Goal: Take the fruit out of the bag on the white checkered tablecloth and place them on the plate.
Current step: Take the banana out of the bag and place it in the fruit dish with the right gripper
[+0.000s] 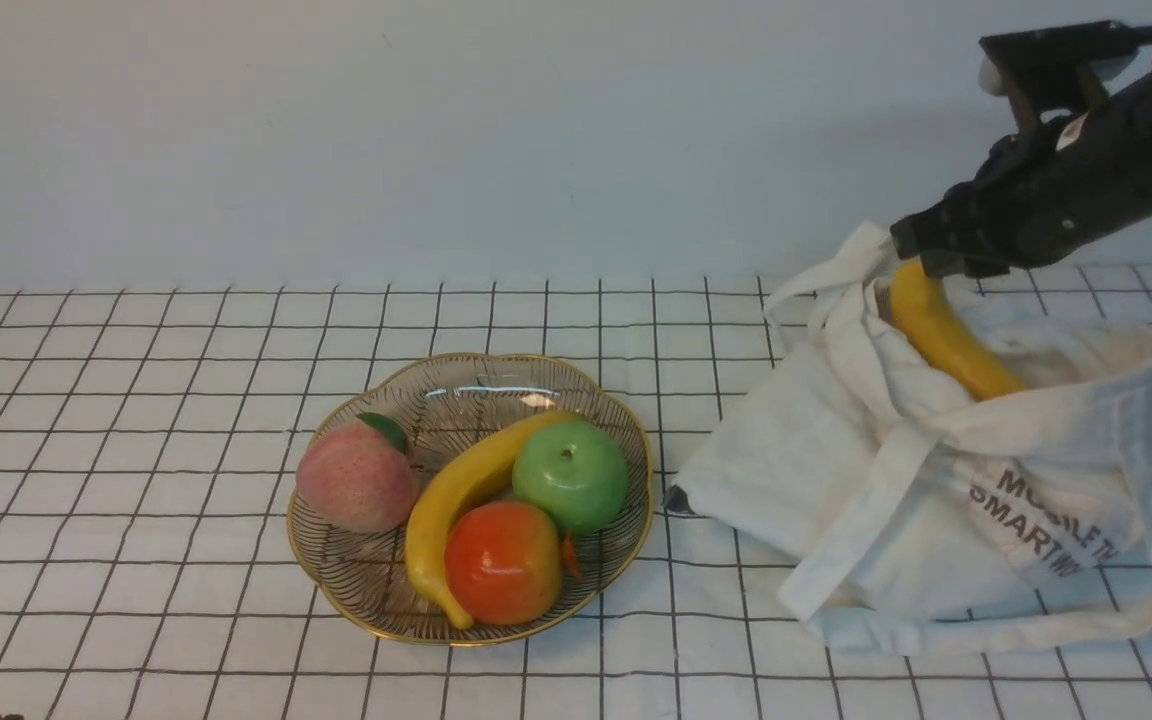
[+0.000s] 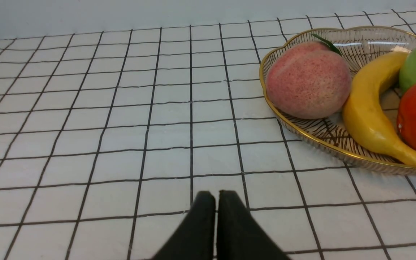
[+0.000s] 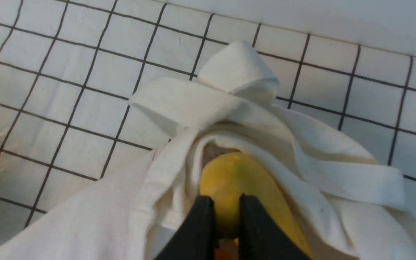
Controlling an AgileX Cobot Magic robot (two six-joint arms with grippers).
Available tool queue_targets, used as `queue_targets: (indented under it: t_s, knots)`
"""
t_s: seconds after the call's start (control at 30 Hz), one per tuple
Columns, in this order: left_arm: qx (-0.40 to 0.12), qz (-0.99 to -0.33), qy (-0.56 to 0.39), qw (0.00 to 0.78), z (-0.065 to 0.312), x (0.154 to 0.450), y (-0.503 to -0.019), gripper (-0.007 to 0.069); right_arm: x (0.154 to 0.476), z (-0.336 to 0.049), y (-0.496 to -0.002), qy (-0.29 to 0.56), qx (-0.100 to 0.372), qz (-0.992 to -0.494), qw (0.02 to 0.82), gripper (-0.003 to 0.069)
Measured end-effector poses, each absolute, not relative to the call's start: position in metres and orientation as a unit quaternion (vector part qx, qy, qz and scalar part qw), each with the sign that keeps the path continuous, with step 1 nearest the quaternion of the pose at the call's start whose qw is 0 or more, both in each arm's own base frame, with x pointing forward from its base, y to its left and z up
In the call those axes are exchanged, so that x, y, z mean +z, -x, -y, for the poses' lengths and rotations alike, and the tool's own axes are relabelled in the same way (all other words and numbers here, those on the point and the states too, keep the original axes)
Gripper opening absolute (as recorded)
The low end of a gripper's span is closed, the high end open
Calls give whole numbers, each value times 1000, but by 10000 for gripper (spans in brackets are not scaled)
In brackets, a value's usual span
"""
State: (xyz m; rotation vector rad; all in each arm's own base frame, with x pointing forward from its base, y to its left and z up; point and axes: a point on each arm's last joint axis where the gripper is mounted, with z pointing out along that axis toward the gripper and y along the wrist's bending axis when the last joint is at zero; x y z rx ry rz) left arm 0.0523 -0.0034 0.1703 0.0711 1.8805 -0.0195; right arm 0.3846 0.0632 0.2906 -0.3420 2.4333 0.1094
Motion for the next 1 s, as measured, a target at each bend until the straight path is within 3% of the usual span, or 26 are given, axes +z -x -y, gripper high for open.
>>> queue_targets:
  t_s: [0.43,0.7,0.9,1.0]
  knots:
    - [-8,-808,-31,589,3,170,-52,-8,389,-56,-324,133,48,-881,452,62]
    - [-8,-808,-31,589,3,170,-52,-8,419,-89,-306,187,149,-825,513,62]
    - [-8,-808,-31,589,3,170,-52,-8,405,-165,-311,275,254,-788,488,62]
    - [-8,-808,-31,589,3,170,-52,-8,390,-197,-318,301,280,-781,470,62]
